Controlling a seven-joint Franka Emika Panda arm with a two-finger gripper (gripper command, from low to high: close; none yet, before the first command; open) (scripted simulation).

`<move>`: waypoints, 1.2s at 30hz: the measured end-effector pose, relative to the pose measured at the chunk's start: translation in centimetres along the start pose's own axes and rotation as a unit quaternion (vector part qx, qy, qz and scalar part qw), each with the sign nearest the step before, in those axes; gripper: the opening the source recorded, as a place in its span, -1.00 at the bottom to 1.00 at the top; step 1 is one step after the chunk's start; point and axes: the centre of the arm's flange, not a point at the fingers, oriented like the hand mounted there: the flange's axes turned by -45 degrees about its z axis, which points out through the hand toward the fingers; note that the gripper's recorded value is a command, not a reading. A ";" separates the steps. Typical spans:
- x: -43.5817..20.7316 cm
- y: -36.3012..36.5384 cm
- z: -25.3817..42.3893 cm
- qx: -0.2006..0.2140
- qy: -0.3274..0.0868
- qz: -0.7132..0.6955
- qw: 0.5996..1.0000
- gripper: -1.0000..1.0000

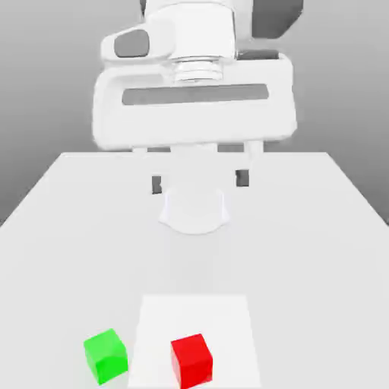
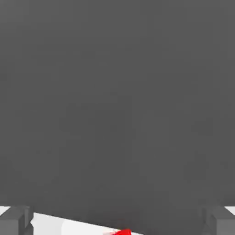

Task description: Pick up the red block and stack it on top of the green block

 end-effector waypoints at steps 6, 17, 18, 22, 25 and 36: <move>-3.6 -0.1 10.9 0.008 -0.086 -0.036 0.996 0.00; -9.1 0.0 23.2 0.009 -0.145 -0.061 0.987 -1.00; -9.1 0.0 23.2 0.010 -0.145 -0.061 0.987 -1.00; -9.1 0.0 23.3 0.010 -0.145 -0.061 0.987 -1.00; -8.2 0.0 20.4 0.010 -0.145 -0.062 0.987 -1.00; -11.2 12.1 13.6 0.006 -0.145 -0.034 0.989 -1.00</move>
